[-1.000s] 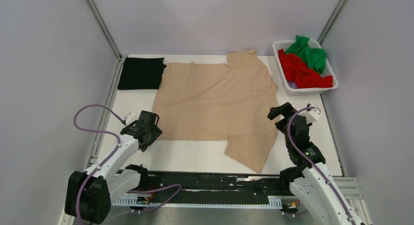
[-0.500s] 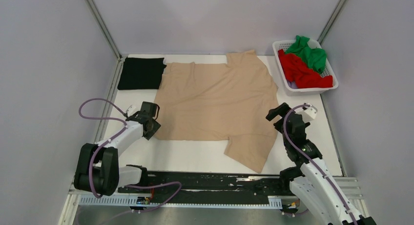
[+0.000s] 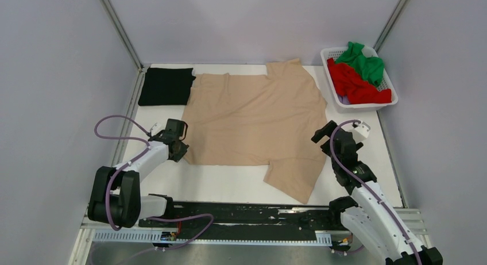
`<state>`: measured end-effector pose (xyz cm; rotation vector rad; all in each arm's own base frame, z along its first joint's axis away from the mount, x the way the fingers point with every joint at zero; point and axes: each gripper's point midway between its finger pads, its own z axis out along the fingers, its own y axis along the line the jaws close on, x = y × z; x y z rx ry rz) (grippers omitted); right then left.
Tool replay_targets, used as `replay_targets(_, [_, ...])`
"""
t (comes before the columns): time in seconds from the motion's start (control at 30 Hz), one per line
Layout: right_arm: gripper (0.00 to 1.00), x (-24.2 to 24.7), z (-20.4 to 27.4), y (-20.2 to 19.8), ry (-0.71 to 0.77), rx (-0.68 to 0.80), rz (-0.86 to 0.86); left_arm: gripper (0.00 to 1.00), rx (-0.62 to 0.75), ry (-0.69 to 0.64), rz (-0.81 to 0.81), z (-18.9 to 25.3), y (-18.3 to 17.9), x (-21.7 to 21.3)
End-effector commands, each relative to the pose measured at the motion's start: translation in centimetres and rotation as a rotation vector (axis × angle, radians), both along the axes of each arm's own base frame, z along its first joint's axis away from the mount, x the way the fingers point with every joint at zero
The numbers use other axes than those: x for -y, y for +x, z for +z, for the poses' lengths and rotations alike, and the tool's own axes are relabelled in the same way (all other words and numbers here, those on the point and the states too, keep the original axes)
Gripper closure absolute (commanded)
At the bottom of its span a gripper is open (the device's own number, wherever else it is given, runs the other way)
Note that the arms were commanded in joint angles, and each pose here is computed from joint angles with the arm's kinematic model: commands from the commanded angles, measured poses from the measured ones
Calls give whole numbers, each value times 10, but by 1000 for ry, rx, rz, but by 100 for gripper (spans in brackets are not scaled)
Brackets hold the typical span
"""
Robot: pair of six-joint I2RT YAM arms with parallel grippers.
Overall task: Fold and stack the t-shirts
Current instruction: Grab the side of the flattened tshirt closest away from the robot with both arms
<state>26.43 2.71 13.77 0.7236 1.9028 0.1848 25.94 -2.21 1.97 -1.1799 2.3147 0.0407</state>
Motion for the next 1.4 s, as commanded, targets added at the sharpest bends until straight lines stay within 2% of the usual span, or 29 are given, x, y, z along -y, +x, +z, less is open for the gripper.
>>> replay_targets(0.0, [0,-13,15,5,9,-22,68,100,-22,-9,0,2,-15,0])
replay_targets(0.17, [3,-44,-15,-15,65,-279,174,100,3,-7,-5,11,-21,-2])
replay_targets(0.4, [10,-88,-55,-102,1,-680,355,100,41,6,-3,21,-27,-7])
replay_targets(0.53, [16,-88,-69,-141,12,-818,357,100,68,4,-3,29,-28,-8])
replay_targets(0.67, [30,-105,-79,-155,110,-854,410,100,79,-4,-4,30,-29,-7])
replay_targets(0.77, [34,-119,-89,-163,175,-882,463,100,78,-18,-9,30,-29,-4])
replay_targets(0.97, [36,-117,-115,-168,159,-946,434,100,64,-17,-8,30,-30,-4])
replay_targets(1.1, [44,-105,-127,-162,101,-943,359,100,61,-20,-10,29,-30,-3])
replay_targets(1.23, [59,-99,-132,-155,69,-928,303,100,52,-21,-6,28,-32,-4])
replay_targets(1.37, [88,-100,-125,-162,82,-948,312,100,33,-19,-1,29,-38,-5])
